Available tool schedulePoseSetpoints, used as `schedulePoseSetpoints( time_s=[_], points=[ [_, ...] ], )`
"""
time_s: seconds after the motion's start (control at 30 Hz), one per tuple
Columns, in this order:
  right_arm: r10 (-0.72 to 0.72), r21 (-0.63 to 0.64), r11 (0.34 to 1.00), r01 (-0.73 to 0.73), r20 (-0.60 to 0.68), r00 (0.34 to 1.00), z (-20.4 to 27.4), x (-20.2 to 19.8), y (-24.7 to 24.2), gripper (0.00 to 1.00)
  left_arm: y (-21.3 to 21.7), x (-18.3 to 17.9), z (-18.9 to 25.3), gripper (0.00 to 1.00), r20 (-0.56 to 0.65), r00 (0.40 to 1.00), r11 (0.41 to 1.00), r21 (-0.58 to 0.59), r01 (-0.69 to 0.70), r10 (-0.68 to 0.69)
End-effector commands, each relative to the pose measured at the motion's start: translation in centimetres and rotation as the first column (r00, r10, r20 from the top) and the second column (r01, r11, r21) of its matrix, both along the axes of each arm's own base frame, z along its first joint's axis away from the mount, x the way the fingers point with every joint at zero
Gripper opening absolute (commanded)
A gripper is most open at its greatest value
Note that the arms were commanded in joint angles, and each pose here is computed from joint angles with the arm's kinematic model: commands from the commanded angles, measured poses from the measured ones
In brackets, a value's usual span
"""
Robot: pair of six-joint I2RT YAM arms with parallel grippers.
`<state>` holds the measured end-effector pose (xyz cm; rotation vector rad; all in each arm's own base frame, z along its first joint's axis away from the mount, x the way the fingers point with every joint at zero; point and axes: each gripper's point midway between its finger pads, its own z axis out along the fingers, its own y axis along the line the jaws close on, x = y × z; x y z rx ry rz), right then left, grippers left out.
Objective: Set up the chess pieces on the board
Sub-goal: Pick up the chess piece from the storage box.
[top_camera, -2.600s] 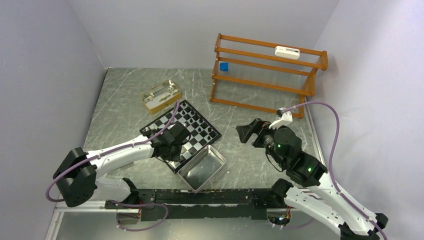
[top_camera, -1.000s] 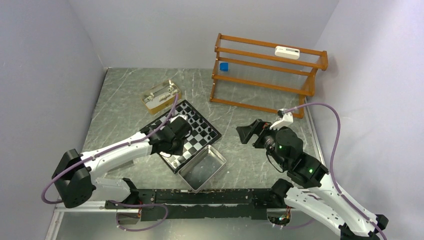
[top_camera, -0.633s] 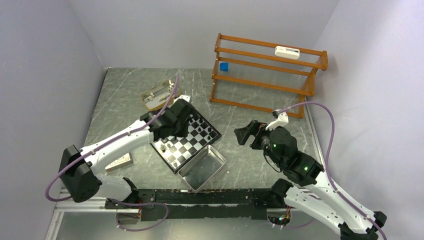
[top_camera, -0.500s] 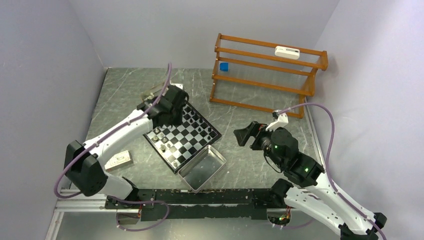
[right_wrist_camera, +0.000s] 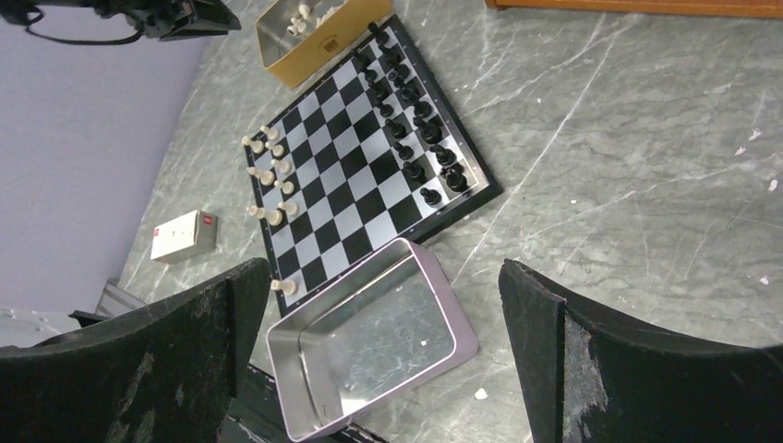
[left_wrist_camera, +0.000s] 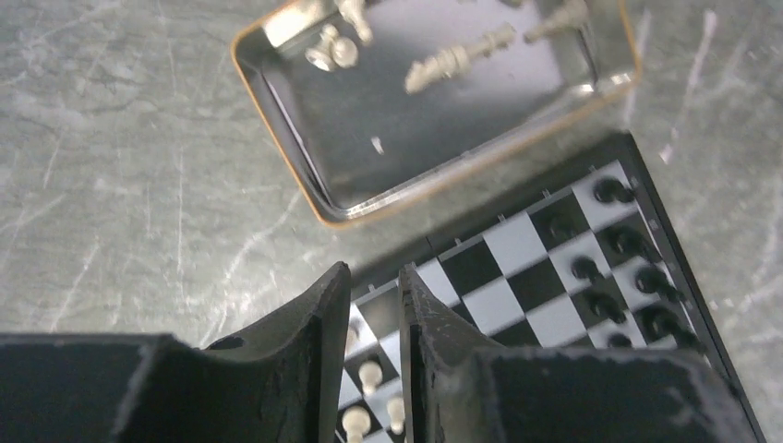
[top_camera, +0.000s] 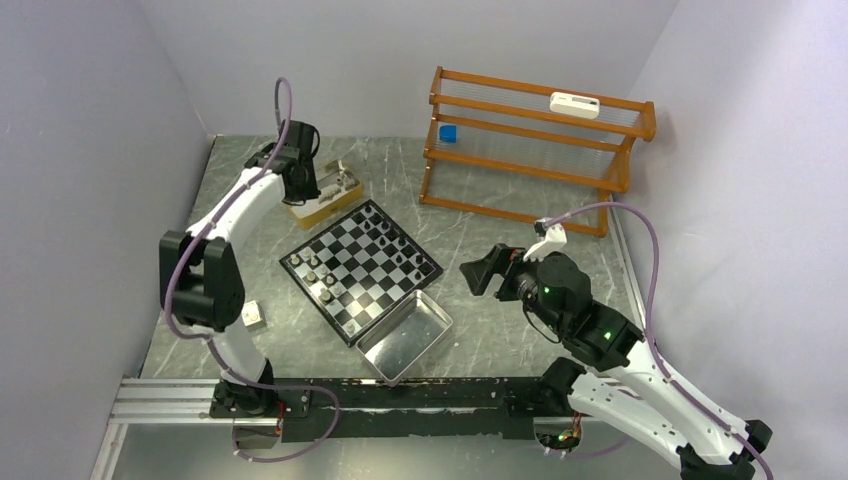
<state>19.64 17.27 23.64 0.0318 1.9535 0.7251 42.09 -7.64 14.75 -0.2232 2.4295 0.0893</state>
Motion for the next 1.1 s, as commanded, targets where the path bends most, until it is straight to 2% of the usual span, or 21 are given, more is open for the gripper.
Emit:
schedulePoseSetpoints(
  time_s=[0.0,0.3,0.43,0.7,1.07],
  points=[
    [-0.022,0.014,1.000,0.022,0.020,1.000,0.7,0.3,-0.2,1.00,1.0,4.7,0.0,0.31,0.060,0.998,1.000,0.000,0.000,0.000],
    [-0.042,-0.010,0.999,0.042,0.018,0.999,0.7,0.8,-0.4,1.00,3.8,10.6,-5.8,0.28,0.034,0.999,0.999,-0.038,-0.027,0.028],
    [-0.052,-0.015,0.999,0.052,0.017,0.999,0.6,1.0,-0.3,1.00,5.8,12.0,-7.6,0.27,0.013,0.998,0.998,-0.037,-0.054,0.054],
    [-0.054,-0.029,0.998,0.054,0.003,0.999,-0.3,1.6,0.2,1.00,7.1,13.0,-8.7,0.27,0.019,0.998,0.998,-0.041,-0.053,0.054],
    [-0.049,-0.037,0.998,0.050,0.008,0.999,-0.2,1.8,0.4,1.00,6.1,13.4,-8.8,0.27,0.044,0.999,0.997,-0.076,-0.002,0.006]
  ],
)
